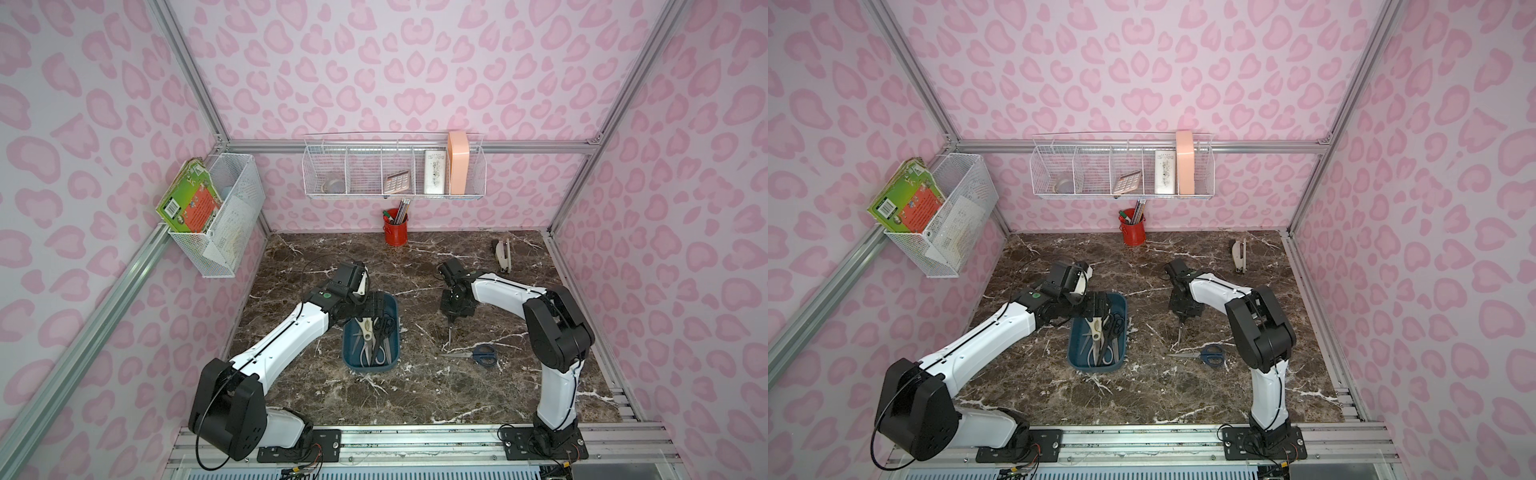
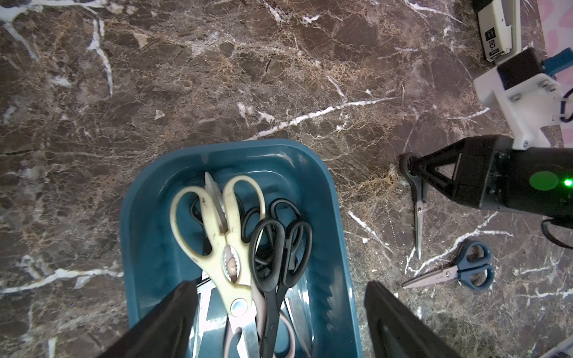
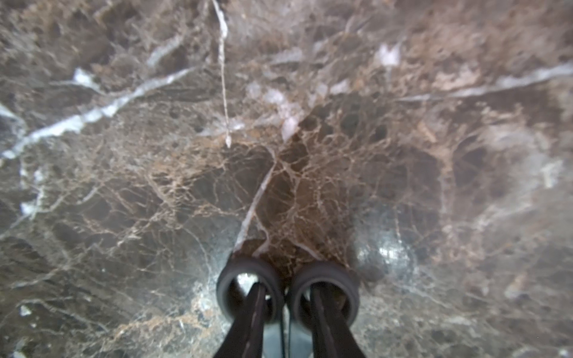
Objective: Put the scissors into the storage box
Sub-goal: Pick up the scissors from the center of the board.
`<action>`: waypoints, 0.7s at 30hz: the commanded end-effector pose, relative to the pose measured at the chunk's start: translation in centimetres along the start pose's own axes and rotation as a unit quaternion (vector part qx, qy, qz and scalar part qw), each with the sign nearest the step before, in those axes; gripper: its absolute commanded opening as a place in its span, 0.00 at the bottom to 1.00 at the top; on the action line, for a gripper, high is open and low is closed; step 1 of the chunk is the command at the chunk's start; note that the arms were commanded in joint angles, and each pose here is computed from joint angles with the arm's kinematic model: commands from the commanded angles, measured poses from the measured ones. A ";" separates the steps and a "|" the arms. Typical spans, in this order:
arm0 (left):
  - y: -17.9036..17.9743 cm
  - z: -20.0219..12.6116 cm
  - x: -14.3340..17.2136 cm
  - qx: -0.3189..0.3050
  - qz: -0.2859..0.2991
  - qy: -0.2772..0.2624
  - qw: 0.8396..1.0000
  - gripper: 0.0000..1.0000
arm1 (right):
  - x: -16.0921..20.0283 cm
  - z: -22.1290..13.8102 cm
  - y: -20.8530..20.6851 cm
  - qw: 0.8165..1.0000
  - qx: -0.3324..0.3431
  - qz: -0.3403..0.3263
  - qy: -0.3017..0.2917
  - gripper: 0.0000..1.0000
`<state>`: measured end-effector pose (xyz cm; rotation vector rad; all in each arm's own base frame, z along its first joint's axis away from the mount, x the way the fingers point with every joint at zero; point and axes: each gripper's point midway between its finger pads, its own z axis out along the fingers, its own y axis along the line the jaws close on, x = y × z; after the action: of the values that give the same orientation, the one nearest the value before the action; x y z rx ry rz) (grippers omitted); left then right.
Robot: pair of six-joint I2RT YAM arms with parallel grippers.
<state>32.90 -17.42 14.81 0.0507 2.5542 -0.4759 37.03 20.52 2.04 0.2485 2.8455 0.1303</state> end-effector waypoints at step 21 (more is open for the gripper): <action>0.3 -0.2 -0.3 -0.004 0.003 -0.003 1.000 0.90 | -1.1 -0.9 -0.1 1.000 0.002 -0.008 -0.010 0.05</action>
<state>33.02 -17.20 14.83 0.0434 2.5524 -0.4687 37.99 20.74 2.44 0.2406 2.8184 0.1475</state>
